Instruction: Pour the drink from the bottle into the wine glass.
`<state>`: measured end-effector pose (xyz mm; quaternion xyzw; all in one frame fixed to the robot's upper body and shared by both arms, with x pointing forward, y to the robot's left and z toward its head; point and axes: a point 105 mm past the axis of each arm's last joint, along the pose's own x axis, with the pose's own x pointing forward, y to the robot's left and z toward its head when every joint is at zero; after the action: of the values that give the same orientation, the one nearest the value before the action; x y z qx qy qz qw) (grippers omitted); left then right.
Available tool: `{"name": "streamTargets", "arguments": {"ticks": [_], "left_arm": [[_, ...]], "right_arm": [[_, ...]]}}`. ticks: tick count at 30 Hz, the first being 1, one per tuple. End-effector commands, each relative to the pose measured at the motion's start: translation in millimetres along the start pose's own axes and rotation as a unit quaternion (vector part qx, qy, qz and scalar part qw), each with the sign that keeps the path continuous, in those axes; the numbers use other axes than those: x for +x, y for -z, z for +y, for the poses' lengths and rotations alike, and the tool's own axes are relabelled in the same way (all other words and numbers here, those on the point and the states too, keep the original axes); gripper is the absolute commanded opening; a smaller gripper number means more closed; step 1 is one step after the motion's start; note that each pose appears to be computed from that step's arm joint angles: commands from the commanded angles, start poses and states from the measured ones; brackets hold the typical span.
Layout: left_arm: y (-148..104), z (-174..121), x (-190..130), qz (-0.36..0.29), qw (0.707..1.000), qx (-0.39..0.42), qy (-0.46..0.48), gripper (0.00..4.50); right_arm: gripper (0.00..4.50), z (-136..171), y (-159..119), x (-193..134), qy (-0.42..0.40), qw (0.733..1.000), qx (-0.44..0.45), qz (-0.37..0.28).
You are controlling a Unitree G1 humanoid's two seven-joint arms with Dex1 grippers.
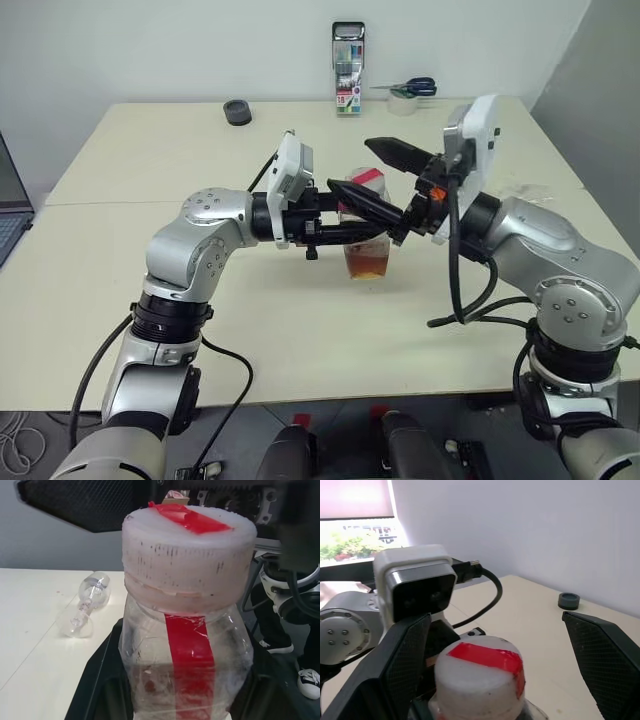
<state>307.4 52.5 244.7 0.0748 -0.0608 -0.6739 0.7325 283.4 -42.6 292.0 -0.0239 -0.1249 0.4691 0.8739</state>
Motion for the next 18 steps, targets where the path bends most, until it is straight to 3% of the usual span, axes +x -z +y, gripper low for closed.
{"name": "streamTargets", "arguments": {"ticks": [1, 2, 4, 10, 18], "left_arm": [[-12.4, -2.9, 4.2, -0.015, 0.999, 0.024, 0.016, 1.87], [-12.4, -2.9, 4.3, -0.014, 0.999, 0.025, 0.017, 1.87], [-12.1, -3.1, 4.5, -0.013, 0.999, 0.025, 0.019, 1.87], [-12.9, -3.5, 4.3, -0.012, 0.999, 0.028, 0.021, 1.87], [-15.2, -7.2, 4.3, -0.011, 0.999, 0.029, 0.031, 1.87]], "right_arm": [[4.47, 2.7, -11.5, -1.5, -0.003, 0.999, -0.030, -0.018], [4.47, 3.9, -9.8, -2.6, -0.009, 0.999, -0.032, -0.013], [3.92, 8.5, -5.7, -5.1, -0.027, 0.999, -0.029, -0.003], [1.91, 17.0, 0.4, -8.0, -0.059, 0.998, -0.017, 0.008], [1.90, 6.3, -4.3, -9.4, -0.082, 0.997, -0.009, -0.001]]}}
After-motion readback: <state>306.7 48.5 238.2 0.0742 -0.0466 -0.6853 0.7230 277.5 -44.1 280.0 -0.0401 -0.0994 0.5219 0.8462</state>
